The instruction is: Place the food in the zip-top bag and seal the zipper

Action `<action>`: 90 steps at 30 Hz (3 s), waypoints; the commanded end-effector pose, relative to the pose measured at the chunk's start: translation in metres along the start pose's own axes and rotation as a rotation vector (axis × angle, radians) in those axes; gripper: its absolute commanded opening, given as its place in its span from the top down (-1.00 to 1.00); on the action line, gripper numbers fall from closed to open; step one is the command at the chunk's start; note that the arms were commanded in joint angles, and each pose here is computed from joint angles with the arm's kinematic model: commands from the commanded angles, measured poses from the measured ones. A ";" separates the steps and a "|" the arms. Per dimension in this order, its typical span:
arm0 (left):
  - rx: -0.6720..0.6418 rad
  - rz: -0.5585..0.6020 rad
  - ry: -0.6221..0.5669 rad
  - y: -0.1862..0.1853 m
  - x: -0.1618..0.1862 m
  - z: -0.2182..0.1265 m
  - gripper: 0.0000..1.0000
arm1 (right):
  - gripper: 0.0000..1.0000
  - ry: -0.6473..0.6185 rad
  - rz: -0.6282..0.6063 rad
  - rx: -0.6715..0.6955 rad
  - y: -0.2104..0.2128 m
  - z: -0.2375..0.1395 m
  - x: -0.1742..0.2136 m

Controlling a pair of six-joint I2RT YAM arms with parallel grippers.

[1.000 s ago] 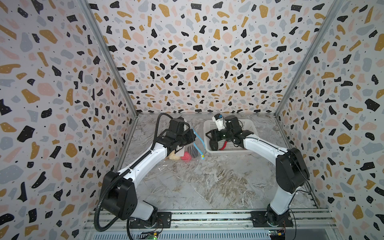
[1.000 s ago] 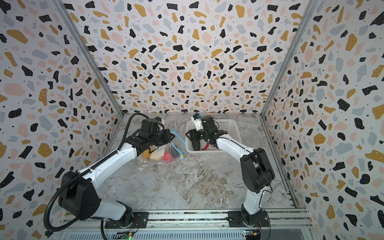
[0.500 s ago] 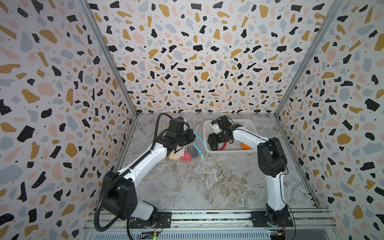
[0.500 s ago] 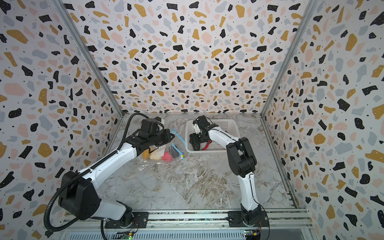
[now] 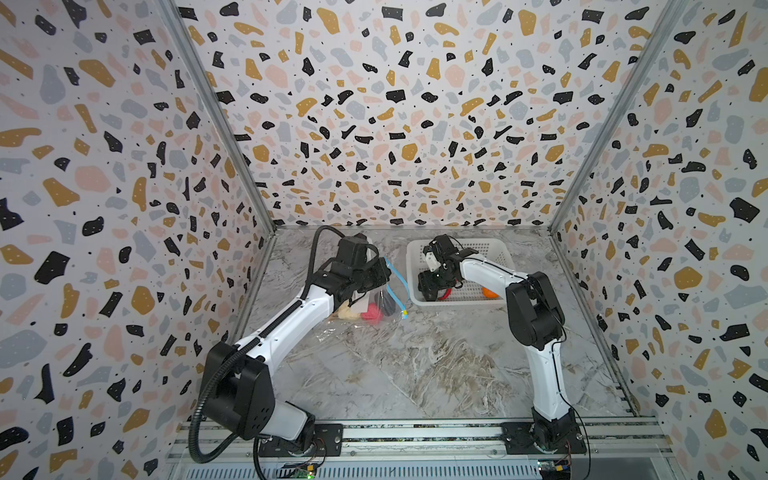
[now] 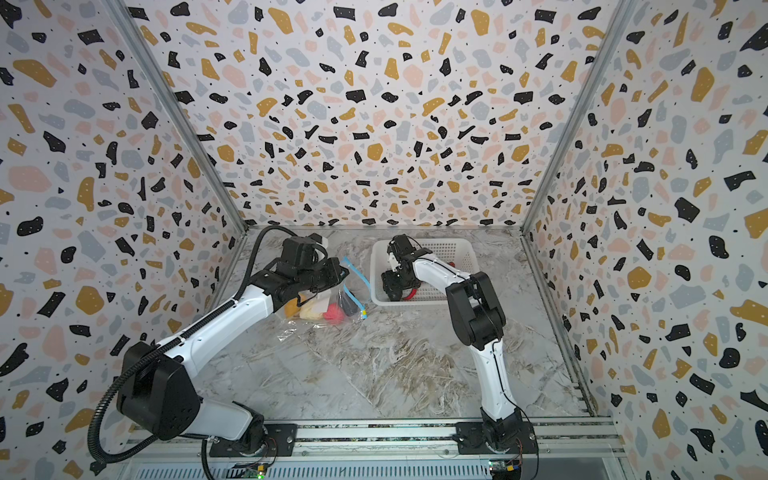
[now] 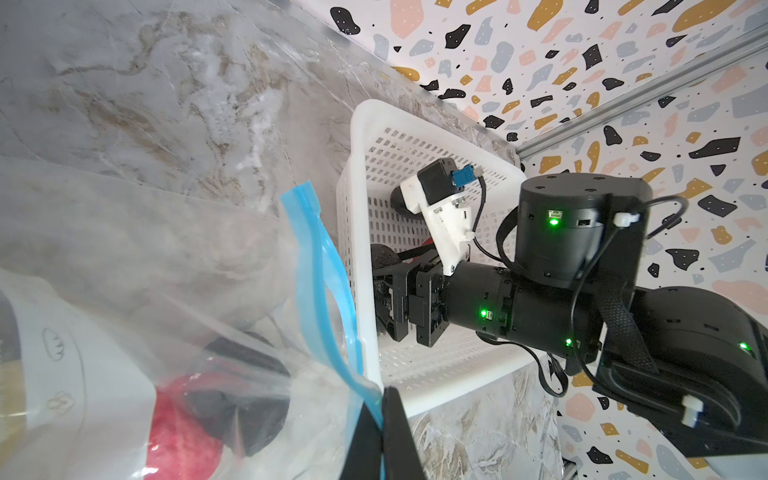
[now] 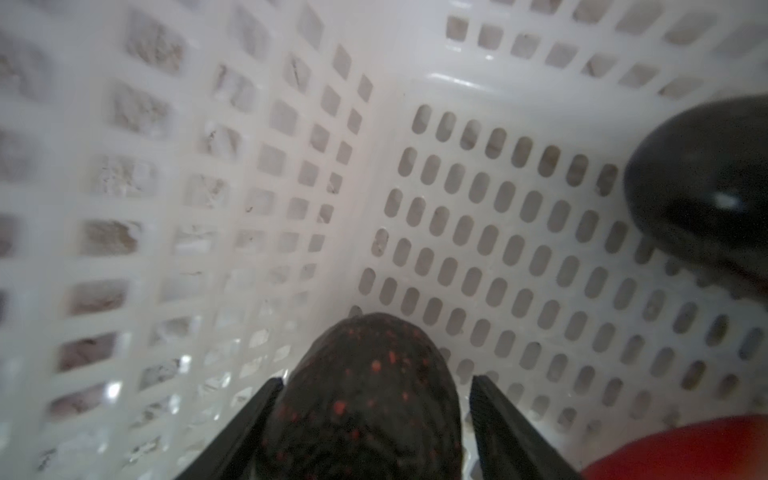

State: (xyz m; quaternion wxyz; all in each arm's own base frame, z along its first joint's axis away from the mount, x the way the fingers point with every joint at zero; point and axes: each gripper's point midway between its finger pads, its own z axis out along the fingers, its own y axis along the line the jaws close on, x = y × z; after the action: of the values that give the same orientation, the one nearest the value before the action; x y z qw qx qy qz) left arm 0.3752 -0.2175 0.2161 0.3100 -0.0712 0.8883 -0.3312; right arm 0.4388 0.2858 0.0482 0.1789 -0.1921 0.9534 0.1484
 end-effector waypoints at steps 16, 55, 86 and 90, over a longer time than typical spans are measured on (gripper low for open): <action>0.030 0.020 -0.031 -0.009 -0.011 -0.001 1.00 | -0.10 -0.205 0.069 -0.133 0.003 -0.079 -0.036; 0.111 0.011 -0.072 -0.039 -0.024 -0.032 1.00 | -0.05 -0.477 -0.223 -0.807 0.201 -0.105 -0.046; 0.124 0.015 -0.068 -0.039 -0.017 -0.031 1.00 | -0.46 -0.402 -0.207 -0.871 0.225 -0.087 -0.037; 0.107 0.017 -0.069 -0.034 -0.016 -0.029 1.00 | -0.46 -0.391 -0.192 -0.785 0.213 -0.105 -0.031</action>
State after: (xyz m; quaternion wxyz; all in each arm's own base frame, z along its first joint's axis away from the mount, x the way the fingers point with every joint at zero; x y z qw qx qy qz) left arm 0.3689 -0.2194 0.2468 0.3228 -0.0723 0.8736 -0.3569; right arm 0.3537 0.4581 0.1583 0.2508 -0.2922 0.7547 0.5311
